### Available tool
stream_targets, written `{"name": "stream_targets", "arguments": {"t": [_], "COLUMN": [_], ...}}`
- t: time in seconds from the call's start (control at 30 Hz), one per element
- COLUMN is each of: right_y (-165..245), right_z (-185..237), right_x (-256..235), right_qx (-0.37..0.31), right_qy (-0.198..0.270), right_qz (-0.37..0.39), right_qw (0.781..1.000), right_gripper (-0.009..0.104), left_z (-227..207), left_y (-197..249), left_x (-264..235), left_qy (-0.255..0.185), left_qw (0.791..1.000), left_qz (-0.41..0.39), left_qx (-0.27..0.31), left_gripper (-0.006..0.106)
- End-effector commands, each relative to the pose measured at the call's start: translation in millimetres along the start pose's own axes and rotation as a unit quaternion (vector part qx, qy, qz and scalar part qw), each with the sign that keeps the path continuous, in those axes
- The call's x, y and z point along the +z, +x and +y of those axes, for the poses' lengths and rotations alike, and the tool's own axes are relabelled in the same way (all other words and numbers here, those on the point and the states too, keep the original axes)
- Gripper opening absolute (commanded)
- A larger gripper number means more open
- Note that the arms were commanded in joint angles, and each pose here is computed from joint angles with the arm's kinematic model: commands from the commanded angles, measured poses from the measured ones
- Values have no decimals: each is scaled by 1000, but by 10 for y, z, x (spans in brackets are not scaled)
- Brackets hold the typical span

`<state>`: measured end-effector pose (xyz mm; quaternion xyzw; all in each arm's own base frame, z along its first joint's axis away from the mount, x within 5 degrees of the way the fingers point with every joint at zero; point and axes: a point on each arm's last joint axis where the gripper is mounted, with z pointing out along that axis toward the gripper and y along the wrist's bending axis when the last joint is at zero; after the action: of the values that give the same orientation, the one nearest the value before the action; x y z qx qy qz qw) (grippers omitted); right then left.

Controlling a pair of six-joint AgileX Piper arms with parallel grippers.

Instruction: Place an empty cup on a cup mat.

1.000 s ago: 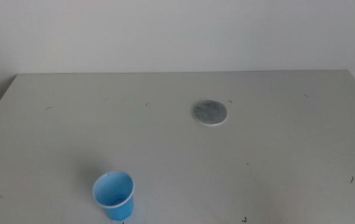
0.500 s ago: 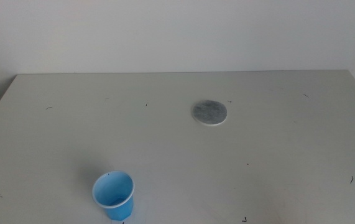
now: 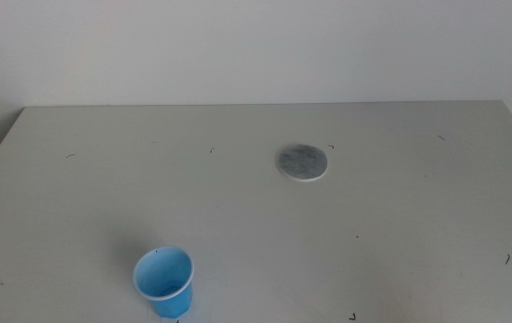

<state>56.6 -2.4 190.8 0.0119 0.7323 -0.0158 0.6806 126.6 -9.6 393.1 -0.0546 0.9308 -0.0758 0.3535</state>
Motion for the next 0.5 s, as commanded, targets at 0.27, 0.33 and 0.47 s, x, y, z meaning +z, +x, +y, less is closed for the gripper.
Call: {"name": "stream_targets", "arguments": {"t": [0.27,0.33,0.47], "right_y": [-109,-109,-109], "right_z": [1,1,1], "right_x": [-29,-29,-29], "right_qx": [-9,-9,-9], "right_qy": [0,0,0], "right_qz": [-55,-55,-55], "right_qw": [998,998,998], "right_gripper": [94,94,94], "left_z": [-120,-130,-144], "left_y": [-157,-181,-211], "left_x": [428,525,684], "left_qy": [52,59,63], "left_qw": [992,989,985], "left_qz": [116,133,159], "left_qx": [-14,-14,-12], "left_gripper": [100,100,100]}}
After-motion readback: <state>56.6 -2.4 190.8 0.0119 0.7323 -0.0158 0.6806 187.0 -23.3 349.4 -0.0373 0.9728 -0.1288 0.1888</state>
